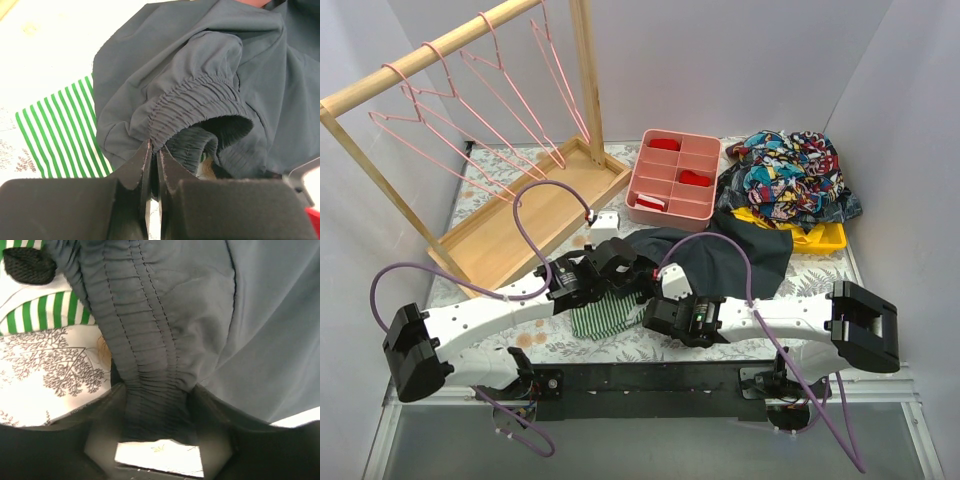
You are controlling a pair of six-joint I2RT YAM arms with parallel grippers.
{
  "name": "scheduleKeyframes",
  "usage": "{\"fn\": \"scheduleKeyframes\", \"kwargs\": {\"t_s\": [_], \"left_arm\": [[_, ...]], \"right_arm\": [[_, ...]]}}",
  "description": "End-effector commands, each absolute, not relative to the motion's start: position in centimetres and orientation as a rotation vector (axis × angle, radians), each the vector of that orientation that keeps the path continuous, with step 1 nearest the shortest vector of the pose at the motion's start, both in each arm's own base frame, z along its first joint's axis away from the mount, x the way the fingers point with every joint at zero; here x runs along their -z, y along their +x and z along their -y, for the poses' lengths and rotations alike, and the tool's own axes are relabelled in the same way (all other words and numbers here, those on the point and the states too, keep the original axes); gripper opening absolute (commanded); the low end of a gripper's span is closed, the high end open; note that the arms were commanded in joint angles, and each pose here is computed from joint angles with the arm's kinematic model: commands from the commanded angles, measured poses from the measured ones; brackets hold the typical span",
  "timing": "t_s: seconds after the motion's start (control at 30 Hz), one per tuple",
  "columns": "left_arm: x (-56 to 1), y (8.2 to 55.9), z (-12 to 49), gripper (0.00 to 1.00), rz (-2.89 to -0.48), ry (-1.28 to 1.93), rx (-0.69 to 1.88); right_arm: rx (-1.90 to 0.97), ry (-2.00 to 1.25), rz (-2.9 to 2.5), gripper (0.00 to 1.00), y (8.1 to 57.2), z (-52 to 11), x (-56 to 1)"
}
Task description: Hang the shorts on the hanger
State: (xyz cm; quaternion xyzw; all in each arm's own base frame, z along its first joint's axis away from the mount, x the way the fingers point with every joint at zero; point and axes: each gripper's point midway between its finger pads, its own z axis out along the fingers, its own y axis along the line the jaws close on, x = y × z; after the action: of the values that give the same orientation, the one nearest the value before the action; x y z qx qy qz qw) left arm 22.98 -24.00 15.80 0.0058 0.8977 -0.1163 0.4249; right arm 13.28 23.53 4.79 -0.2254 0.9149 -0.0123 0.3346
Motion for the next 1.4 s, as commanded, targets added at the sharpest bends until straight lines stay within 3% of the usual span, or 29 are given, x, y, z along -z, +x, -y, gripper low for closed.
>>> {"fn": "scheduleKeyframes", "kwargs": {"t_s": [0.0,0.1,0.57,0.7,0.77,0.87,0.9,1.0,1.23,1.37], "left_arm": [[-18.3,23.2,23.3,0.0,-2.19,-0.009,0.317],[-19.9,23.3,22.5,0.0,-2.16,-0.035,0.304],[-39.9,22.3,20.6,0.0,-1.79,0.016,0.582],[-44.8,21.8,19.1,0.0,-1.708,0.011,0.605],[-45.9,21.9,19.0,0.0,-1.704,0.011,0.595],[-42.9,22.3,19.8,0.0,-1.798,0.034,0.535],[-40.3,22.4,20.3,0.0,-1.852,0.049,0.501],[-32.3,22.1,22.2,0.0,-2.023,0.078,0.482],[-16.5,21.8,24.8,0.0,-2.301,-0.024,0.497],[-13.5,22.9,25.5,0.0,-2.333,-0.038,0.491]], "right_arm": [[0.075,-0.498,-2.325,0.24,14.5,-22.7,-6.7],[0.09,-0.435,-2.27,0.02,15.4,-22.3,-10.5],[-0.301,-0.286,-1.767,0.01,19.1,-23.1,-41.4],[-0.333,-0.26,-1.673,0.01,19.6,-22.2,-46.0],[-0.321,-0.259,-1.691,0.01,20.3,-22.0,-45.7],[-0.361,-0.242,-1.789,0.01,23.6,-20.7,-41.5],[-0.29,-0.207,-1.859,0.01,25.5,-19.0,-37.7],[-0.287,-0.124,-1.941,0.01,27.0,-16.7,-33.5],[-0.44,-0.157,-2.249,0.01,26.9,-15.8,-17.4],[-0.484,-0.175,-2.343,0.01,26.5,-16.4,-13.3]]}}
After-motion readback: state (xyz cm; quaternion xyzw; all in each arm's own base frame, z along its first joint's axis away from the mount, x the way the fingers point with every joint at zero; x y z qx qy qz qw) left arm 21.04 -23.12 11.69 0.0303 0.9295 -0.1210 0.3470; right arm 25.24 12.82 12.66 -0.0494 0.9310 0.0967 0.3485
